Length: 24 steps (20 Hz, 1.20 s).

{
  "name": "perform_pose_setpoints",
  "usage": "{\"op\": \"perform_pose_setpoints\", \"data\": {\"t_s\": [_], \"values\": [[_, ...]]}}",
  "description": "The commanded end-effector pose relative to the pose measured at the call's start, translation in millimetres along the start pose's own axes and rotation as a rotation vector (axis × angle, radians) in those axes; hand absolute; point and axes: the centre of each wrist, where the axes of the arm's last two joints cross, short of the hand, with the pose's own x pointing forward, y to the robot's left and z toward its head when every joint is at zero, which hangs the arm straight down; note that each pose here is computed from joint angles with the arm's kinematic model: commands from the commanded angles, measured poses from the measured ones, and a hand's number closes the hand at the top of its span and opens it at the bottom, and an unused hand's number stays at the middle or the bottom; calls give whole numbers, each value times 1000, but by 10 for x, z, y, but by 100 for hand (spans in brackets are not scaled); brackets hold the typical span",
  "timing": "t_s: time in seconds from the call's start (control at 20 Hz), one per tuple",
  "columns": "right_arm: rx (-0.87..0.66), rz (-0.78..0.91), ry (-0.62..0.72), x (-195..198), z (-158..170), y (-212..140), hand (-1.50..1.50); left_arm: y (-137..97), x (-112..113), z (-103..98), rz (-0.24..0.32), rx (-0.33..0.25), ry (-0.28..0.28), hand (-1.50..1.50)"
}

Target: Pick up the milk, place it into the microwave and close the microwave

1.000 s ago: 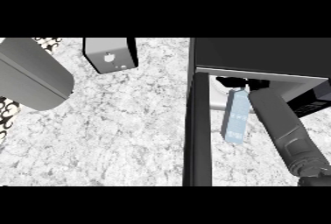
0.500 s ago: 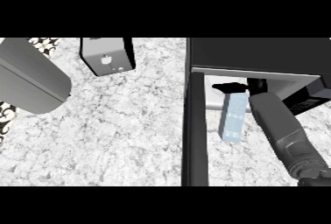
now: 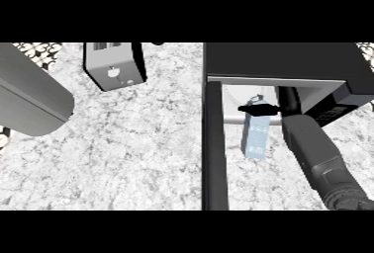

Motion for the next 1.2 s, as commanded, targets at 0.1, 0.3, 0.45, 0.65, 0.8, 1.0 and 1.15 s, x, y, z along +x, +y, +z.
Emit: {"op": "perform_pose_setpoints", "data": {"t_s": [0.1,0.3,0.45,0.65,0.8,1.0,1.15], "values": [[56,-86,15,-130,262,132,-150,-145,-63,-59,-3,-37,-1,-150],[69,-136,9,-289,529,10,-150,-245,-22,-125,-15,-85,18,-150],[80,-161,21,-309,645,60,-150,-283,-76,-308,-25,-100,14,-150],[68,-194,56,-410,962,45,-150,-491,-84,-419,6,-167,24,-150],[100,-237,49,-507,1332,-9,-150,-594,-220,-540,16,-219,77,-150],[99,-276,17,-494,1626,-213,-150,-617,-256,-650,-37,-286,124,150],[80,-278,0,-439,2025,-300,-150,-664,-327,-754,-50,-310,133,150]]}}
